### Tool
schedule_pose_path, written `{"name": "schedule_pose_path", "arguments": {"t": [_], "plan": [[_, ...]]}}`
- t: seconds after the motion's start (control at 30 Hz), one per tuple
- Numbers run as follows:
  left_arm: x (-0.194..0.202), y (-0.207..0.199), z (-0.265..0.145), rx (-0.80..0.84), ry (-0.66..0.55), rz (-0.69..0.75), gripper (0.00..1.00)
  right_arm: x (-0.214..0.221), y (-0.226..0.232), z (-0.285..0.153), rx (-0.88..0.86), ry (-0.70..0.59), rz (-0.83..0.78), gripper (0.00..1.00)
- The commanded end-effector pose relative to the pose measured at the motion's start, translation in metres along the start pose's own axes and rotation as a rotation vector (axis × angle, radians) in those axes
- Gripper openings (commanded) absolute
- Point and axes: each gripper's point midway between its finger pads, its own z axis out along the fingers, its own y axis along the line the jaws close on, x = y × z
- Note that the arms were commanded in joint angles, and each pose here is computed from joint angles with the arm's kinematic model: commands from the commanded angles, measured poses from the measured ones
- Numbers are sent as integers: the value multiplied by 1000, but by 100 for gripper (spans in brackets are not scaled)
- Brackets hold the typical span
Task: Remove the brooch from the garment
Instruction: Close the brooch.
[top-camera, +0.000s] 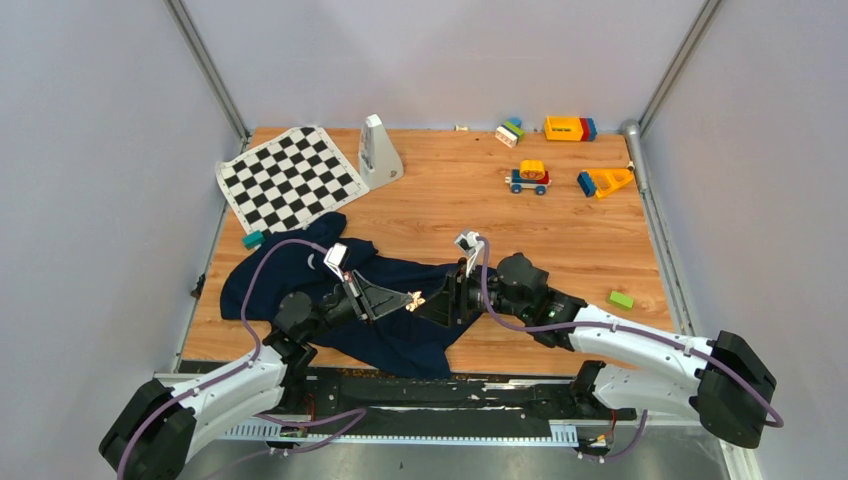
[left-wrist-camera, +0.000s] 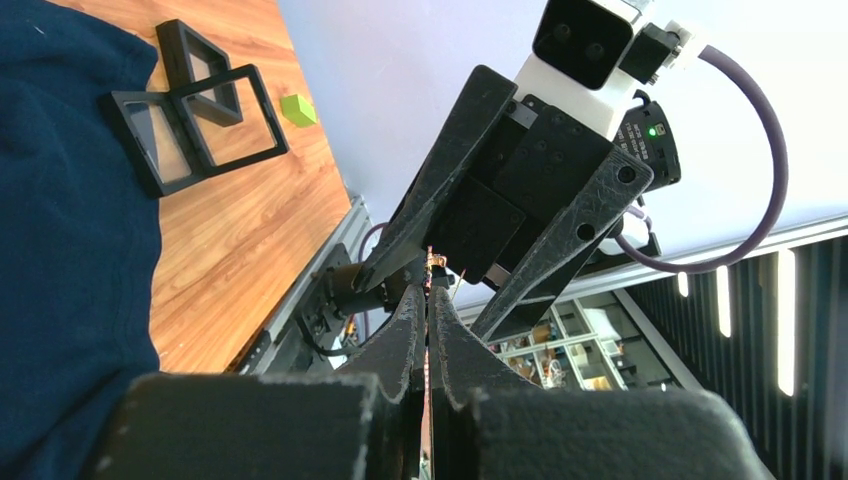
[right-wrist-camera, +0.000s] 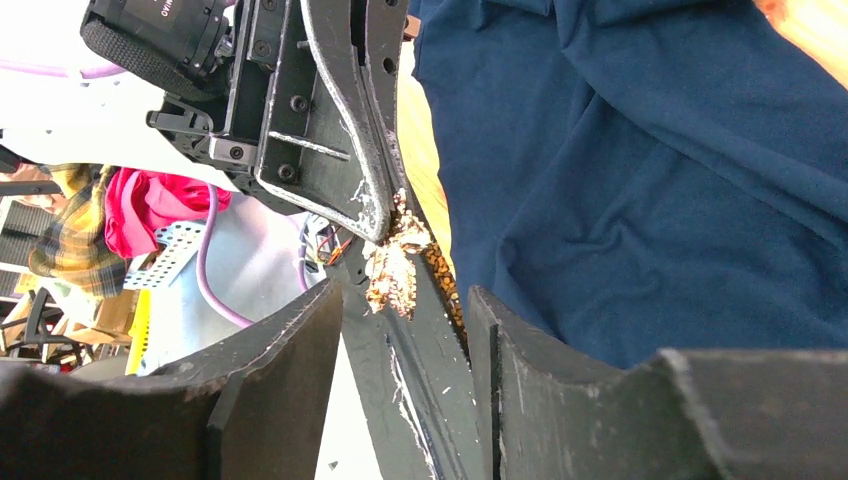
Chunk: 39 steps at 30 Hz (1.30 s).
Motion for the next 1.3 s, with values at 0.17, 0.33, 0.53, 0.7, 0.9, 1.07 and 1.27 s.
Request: {"name": "schedule_pose_path", "arguments": {"t": [0.17,0.33,0.53,0.7,0.9,1.07,1.27], "plan": [[-2,-21,0,81,-3,19,0,-29,22,-3,-102,-65,35,53],[-2,-20,0,80,-4,21,0,-30,22,-2,-123,-49,98,51],[-2,-21,-1,83,-6,21,0,-28,23,2,-128,-32,138,47],[-2,-21,-1,83,-6,20,0,-27,20,4,-120,-28,151,41],[-1,-19,-1,81,-5,23,0,-26,19,8,-120,-9,203,34],[0,-23,-1,96,2,36,0,-23,19,8,-148,14,262,26],[0,-26,-2,110,3,57,0,-22,18,5,-178,21,304,21]]}}
